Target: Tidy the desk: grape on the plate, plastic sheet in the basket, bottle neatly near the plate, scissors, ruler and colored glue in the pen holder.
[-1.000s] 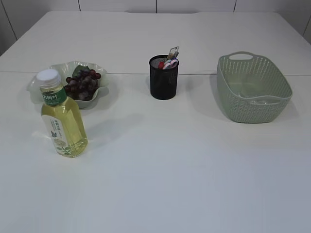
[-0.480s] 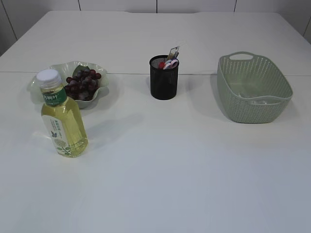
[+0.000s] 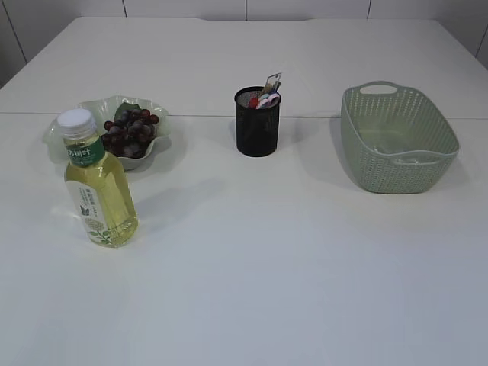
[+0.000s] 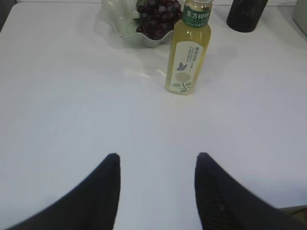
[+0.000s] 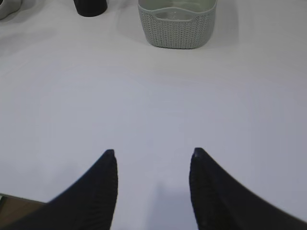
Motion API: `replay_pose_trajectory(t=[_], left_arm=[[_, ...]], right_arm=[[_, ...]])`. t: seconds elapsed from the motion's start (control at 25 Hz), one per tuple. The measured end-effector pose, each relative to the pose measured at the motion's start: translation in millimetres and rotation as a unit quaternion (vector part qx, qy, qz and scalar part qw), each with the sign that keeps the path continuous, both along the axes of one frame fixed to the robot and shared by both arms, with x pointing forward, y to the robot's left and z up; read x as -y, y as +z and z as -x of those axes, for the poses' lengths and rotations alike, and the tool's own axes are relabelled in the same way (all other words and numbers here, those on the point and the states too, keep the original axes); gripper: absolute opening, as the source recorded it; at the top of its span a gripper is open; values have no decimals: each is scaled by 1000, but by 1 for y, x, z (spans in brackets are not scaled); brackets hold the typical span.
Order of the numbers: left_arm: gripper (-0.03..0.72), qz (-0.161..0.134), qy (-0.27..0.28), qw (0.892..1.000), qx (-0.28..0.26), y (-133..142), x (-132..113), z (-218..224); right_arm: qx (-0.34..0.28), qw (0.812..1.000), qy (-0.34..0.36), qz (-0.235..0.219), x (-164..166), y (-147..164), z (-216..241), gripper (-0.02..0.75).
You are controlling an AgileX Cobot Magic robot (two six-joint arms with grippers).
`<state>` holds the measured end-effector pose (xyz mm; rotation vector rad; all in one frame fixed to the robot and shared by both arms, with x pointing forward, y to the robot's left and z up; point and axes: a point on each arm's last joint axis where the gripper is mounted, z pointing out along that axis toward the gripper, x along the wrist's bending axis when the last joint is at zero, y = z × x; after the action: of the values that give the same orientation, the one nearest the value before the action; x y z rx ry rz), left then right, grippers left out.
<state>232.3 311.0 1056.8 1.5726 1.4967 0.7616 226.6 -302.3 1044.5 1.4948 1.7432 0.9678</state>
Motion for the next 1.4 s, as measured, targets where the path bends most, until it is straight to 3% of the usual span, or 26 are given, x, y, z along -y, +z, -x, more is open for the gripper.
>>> replay_pose_trajectory(t=[0.36,0.72,0.96,1.4], left_arm=[[372,1,-1,1000,0,0,0,0],[372,9,-5,1000,-2,0,2,0],[372,9,39,999,-1,0,2,1],[372,9,59,998,-1,0,3,1]], right_arm=[[0,1000,-2,-1,0,0,0,395],[1,996,-92,0,-2,0,0,395],[1,995,-103,0,-3,0,0,395],[0,995,-102,0,-3,0,0,395]])
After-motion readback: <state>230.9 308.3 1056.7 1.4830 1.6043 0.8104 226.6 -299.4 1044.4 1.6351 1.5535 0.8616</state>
